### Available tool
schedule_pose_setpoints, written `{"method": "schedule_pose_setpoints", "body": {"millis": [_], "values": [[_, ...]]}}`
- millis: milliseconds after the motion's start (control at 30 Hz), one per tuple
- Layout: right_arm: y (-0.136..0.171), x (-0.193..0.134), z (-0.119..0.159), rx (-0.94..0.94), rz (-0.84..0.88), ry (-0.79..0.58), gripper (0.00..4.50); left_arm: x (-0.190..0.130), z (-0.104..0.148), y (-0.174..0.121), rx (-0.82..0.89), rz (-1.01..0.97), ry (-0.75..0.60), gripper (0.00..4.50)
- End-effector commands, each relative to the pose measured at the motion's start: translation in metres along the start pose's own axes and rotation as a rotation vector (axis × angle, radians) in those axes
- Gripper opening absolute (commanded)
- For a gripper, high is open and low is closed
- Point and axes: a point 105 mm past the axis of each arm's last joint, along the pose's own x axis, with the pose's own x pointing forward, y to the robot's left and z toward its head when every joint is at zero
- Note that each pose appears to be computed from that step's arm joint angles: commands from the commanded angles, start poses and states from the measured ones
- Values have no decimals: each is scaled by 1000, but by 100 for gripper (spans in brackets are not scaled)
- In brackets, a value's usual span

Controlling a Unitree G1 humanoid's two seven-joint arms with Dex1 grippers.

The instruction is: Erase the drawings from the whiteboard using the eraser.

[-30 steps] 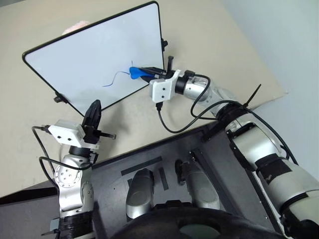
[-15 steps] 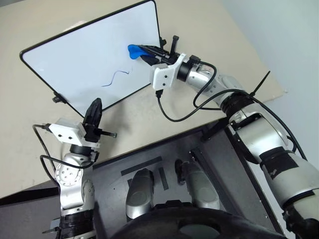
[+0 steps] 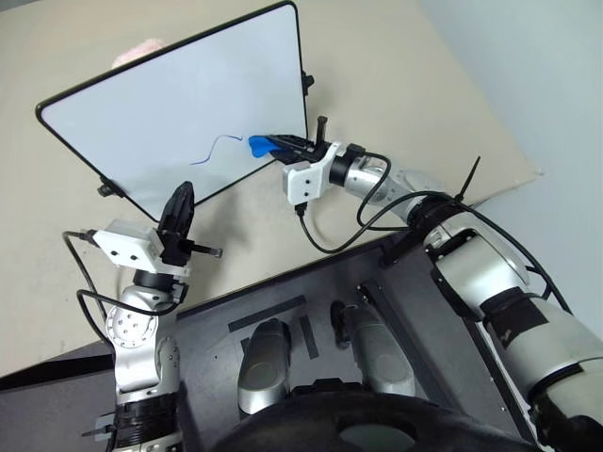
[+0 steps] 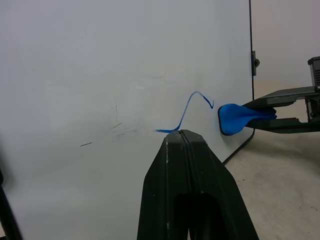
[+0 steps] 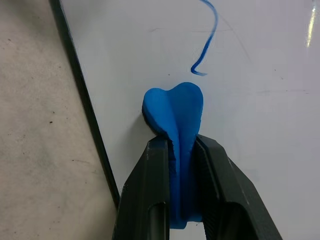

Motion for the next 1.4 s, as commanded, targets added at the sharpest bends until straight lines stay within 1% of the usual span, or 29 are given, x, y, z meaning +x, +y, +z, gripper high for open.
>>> {"method": "schedule_pose_setpoints", "body": {"millis": [33, 100, 167, 400, 533, 633, 800, 900, 1033, 1233, 1300, 1400], "values": [[-48, 5, 17, -65, -169, -83, 56, 2, 7, -2, 9, -5, -31, 0], [-53, 5, 22, -74, -194, -106, 56, 2, 7, -2, 8, -5, -31, 0], [-48, 6, 25, -80, -177, -115, 56, 2, 7, -2, 8, -6, -31, 0], [-3, 11, 24, -61, -43, -93, 56, 3, 7, -2, 8, -10, -32, 0], [10, 14, 19, -66, -11, -54, 56, 3, 8, -2, 8, -11, -33, 0], [8, 15, 18, -78, -27, -47, 56, 3, 8, -2, 9, -11, -33, 0], [-28, 11, 16, -130, -160, -52, 56, 2, 8, -1, 12, -9, -31, 0], [-38, 10, 14, -145, -189, -48, 56, 2, 8, -1, 12, -7, -31, 0], [-24, 11, 14, -132, -142, -43, 56, 3, 8, -1, 11, -10, -32, 0], [-4, 16, 21, -96, -86, -60, 56, 3, 8, -1, 12, -11, -32, 0], [-2, 17, 22, -97, -81, -60, 56, 4, 8, -1, 12, -11, -32, 0], [-11, 22, 25, -110, -104, -71, 56, 4, 9, -1, 12, -13, -34, 0]]}}
